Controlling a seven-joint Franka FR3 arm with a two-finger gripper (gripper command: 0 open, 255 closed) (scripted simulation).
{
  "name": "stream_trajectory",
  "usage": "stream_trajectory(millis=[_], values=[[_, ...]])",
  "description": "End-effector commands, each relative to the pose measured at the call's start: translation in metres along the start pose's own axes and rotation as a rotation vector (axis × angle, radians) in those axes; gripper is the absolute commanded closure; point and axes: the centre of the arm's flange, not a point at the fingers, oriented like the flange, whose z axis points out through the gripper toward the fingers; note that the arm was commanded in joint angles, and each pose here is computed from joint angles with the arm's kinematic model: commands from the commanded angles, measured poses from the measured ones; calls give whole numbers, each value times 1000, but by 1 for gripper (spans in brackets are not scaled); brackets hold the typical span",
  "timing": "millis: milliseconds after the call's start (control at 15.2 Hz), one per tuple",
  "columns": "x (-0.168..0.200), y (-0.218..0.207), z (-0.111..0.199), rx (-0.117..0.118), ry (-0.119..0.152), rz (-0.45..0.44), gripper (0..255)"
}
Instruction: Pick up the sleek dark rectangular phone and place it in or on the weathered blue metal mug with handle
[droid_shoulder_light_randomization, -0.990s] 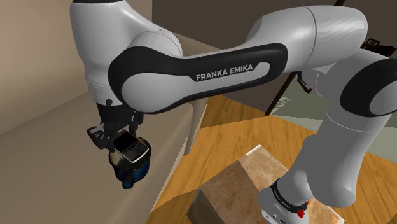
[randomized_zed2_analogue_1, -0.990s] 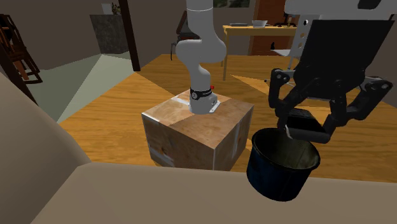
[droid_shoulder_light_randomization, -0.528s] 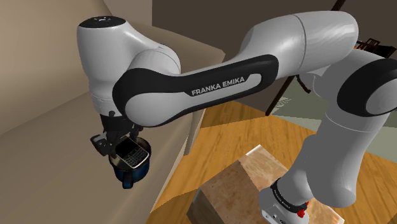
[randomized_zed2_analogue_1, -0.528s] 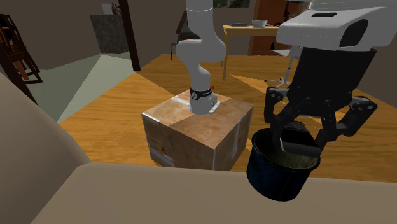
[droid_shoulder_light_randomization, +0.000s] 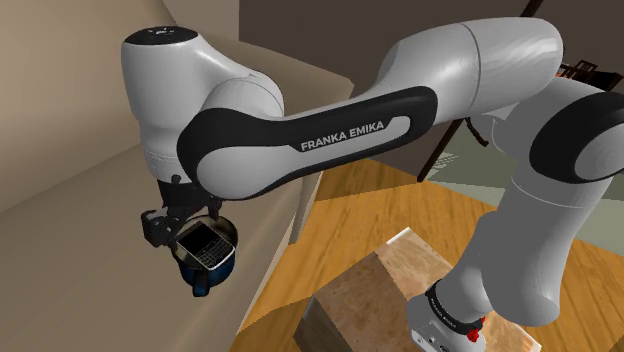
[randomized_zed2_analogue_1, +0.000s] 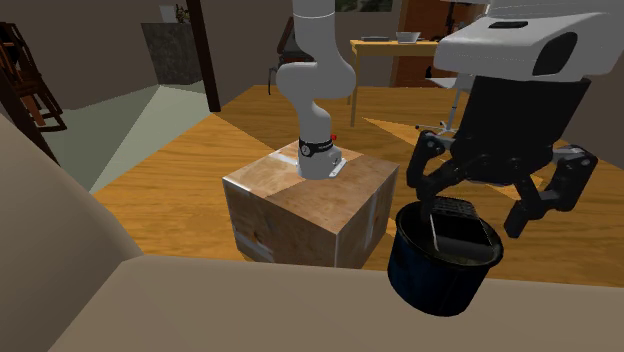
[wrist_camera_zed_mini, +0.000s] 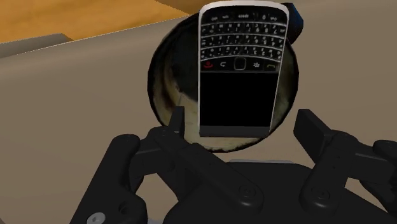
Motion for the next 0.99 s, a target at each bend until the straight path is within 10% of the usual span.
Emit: stream_trajectory(millis=[0, 924], values=[[0, 0, 0, 0, 0, 0, 0], [0, 0, -50, 0, 0, 0, 0]])
